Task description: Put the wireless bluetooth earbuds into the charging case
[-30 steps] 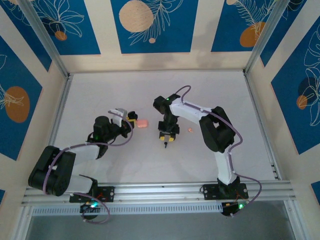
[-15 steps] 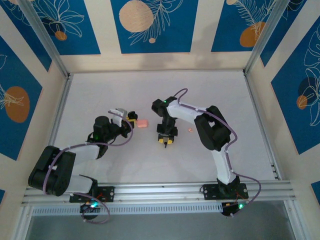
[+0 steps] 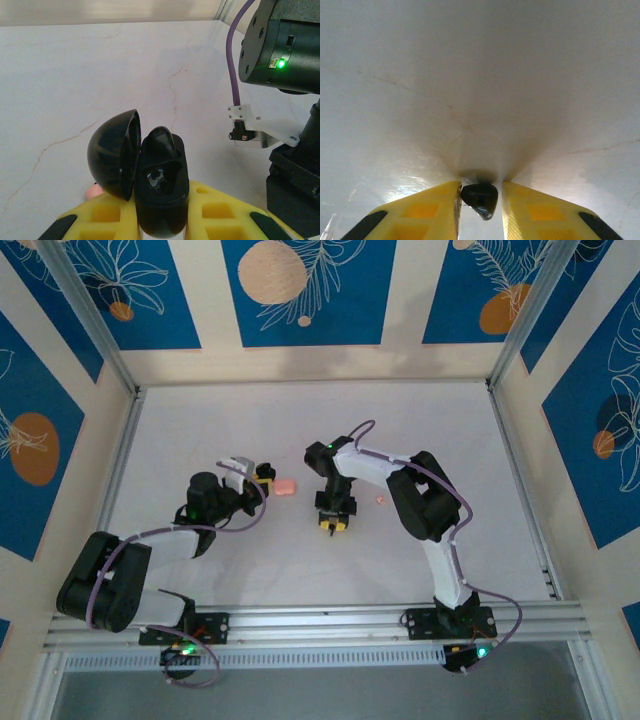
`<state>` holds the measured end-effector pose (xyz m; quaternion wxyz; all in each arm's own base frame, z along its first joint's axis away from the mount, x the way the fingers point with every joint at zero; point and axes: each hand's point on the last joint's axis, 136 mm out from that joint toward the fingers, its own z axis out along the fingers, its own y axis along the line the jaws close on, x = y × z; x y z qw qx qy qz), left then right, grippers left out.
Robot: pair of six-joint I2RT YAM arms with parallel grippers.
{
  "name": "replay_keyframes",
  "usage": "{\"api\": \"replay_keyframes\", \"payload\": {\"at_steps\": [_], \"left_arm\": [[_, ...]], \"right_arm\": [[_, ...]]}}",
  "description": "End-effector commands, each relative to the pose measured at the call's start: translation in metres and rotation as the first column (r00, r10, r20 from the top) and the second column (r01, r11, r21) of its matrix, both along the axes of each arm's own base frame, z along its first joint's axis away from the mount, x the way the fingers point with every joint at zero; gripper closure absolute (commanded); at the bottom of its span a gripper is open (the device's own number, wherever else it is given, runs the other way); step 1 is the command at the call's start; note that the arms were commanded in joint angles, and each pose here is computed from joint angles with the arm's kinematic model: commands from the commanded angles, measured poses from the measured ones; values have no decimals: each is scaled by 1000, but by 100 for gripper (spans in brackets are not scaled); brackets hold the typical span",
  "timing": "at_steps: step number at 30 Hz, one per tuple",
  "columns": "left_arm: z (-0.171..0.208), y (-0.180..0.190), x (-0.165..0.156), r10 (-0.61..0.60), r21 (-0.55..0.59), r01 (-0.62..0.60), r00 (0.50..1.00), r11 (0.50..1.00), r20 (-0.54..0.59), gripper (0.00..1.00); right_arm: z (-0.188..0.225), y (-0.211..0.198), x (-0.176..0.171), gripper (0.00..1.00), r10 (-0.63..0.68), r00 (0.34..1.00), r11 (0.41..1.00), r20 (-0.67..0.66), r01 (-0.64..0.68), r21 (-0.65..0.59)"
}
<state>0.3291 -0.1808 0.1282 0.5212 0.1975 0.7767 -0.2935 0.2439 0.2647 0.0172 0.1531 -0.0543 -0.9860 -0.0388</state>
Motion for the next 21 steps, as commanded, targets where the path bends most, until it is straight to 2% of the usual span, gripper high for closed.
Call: {"api": "replay_keyframes", "payload": {"at_steps": [1,9,15,21], "left_arm": [[15,-2,5,-16,-22,16,999,1000,37,81],[4,-11,-2,-68,-6,69,997,998,38,80],[2,-37,-23,-214,-4,215,973,977,87,80],[0,-63,-44,-351,1,353,929,936,121,80]], "right_arm": [[-13,0,-6,75,-8,999,1000,-32,8,-12],[-3,-4,3,77,2,998,1000,66,-1,-5],[11,-10,13,78,7,981,1000,194,-11,22],[31,-22,24,78,23,935,999,354,-37,32]]}}
